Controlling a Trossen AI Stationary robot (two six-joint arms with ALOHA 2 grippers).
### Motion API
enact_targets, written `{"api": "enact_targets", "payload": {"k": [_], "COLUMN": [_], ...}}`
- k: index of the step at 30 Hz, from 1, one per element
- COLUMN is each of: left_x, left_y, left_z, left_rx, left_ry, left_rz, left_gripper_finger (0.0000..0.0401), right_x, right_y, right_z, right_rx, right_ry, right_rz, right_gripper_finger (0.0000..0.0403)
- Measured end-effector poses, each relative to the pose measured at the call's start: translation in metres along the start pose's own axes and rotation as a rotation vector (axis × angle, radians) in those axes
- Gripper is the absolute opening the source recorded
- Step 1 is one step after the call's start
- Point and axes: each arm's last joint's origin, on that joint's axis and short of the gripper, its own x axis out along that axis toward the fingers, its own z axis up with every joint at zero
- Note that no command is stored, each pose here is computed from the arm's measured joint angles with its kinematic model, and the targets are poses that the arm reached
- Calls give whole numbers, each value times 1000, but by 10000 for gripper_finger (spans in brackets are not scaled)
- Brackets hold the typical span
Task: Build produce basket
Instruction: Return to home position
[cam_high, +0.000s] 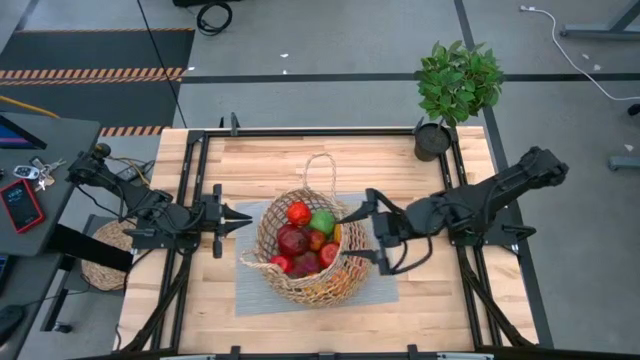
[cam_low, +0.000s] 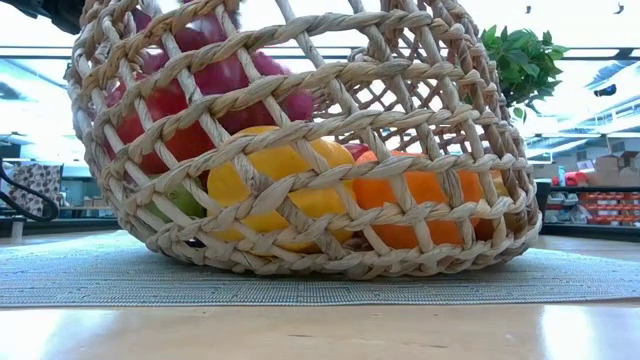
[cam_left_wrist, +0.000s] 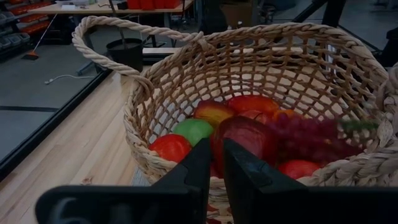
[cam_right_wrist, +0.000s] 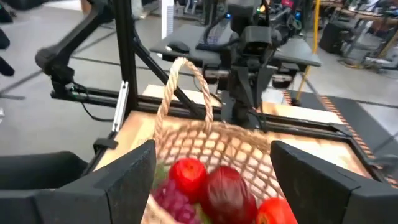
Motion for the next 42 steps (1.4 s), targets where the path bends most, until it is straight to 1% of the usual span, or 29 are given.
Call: {"api": "enact_targets", "payload": {"k": [3,6,14,16,20,22,26,28,31,32,35,36,39,42], "left_x": [0,0,0,0,0,0,0,0,0,0,0,0,0,0], "left_y": [0,0,0,0,0,0,0,0,0,0,0,0,0,0], "left_z": [0,0,0,0,0,0,0,0,0,0,0,0,0,0], "left_rx": [0,-1,0,0,-1,0,0,0,0,0,0,0,0,0], "left_ry": [0,-1,0,-1,-1,-1,-1,0,0,0,0,-1,0,0], "left_rz": [0,0,0,0,0,0,0,0,0,0,0,0,0,0], "left_gripper_finger": [48,48,48,48,48,48,48,48,48,48,48,48,48,48], "right_x": [-17,-35,-74,-84,-105,-114,-123,-123,-120,-119,-119,-119,-120,-118], "right_y": [7,9,9,7,-1,-6,-11,-15,-21,-23,-26,-27,-32,-35], "right_z": [-8,-22,-80,-94,-110,-119,-145,-160,-181,-187,-201,-205,-212,-216], "right_rx": [-23,-33,46,67,111,113,87,88,84,75,54,53,72,113], "right_ry": [5,5,-87,-113,-196,-235,-297,-338,-386,-403,-461,-477,-501,-456], "right_rz": [-45,-68,4,6,9,31,141,139,130,150,258,276,250,209], "right_gripper_finger": [319,319,318,318,318,318,317,313,298,290,256,243,206,177]}}
